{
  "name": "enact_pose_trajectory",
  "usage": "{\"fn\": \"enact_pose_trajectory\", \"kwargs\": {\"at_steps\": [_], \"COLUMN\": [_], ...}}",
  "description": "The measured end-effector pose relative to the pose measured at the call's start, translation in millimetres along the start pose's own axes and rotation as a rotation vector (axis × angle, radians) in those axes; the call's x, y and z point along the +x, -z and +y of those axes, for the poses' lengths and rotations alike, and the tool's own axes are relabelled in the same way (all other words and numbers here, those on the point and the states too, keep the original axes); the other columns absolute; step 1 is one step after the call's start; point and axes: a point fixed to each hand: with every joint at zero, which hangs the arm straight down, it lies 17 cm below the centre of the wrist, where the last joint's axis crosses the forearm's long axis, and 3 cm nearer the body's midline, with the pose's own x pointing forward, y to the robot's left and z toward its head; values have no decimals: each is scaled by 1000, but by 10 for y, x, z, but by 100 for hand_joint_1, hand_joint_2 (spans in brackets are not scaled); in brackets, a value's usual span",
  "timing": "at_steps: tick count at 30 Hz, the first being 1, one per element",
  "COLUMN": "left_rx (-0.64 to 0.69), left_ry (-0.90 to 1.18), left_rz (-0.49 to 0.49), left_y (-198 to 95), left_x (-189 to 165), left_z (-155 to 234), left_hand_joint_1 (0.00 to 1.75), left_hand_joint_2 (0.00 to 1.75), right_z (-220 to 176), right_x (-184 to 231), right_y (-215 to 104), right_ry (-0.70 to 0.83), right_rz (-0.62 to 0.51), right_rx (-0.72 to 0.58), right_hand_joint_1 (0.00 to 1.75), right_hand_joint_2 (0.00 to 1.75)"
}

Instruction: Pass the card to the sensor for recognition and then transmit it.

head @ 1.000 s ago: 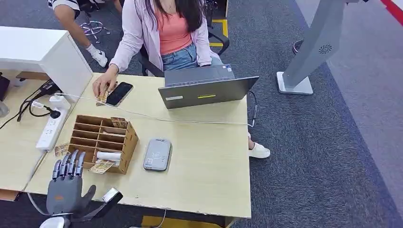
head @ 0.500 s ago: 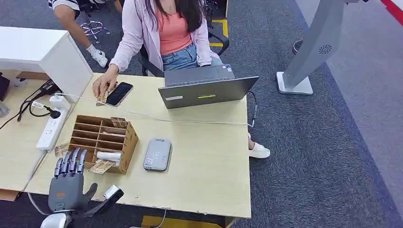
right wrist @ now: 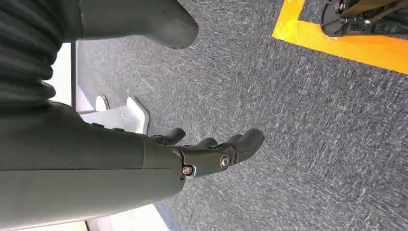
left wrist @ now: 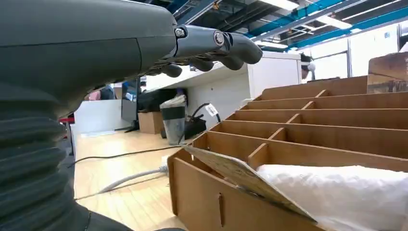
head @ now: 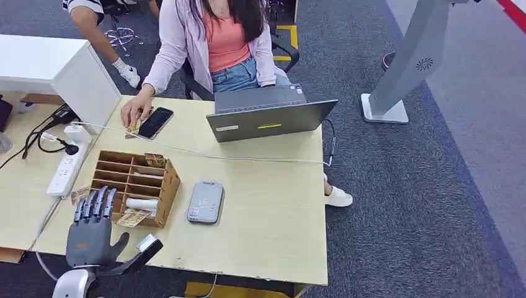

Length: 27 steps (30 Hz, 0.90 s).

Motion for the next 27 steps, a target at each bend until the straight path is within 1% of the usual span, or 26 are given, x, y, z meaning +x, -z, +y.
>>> {"fn": "enact_pose_trajectory", "kwargs": {"at_steps": [2,3,27], "left_rx": [-2,-3,8], "left_ry": [0,0,-43], "left_rz": [1,1,-16], "left_y": [-1,-3,2], "left_x": [-4,-5,31], "left_z": [-9,-11,10], "left_hand_joint_1": [0,175,175], "left_hand_joint_2": [175,175,175], "right_z": [0,0,12], "right_x": [3,3,12], "right_y": [0,0,-2], "right_ry": [0,0,-14], "right_rz": [-2,-2,-9], "right_rx": [0,0,6], "right_hand_joint_1": [0,0,0], "right_hand_joint_2": [175,175,175]}}
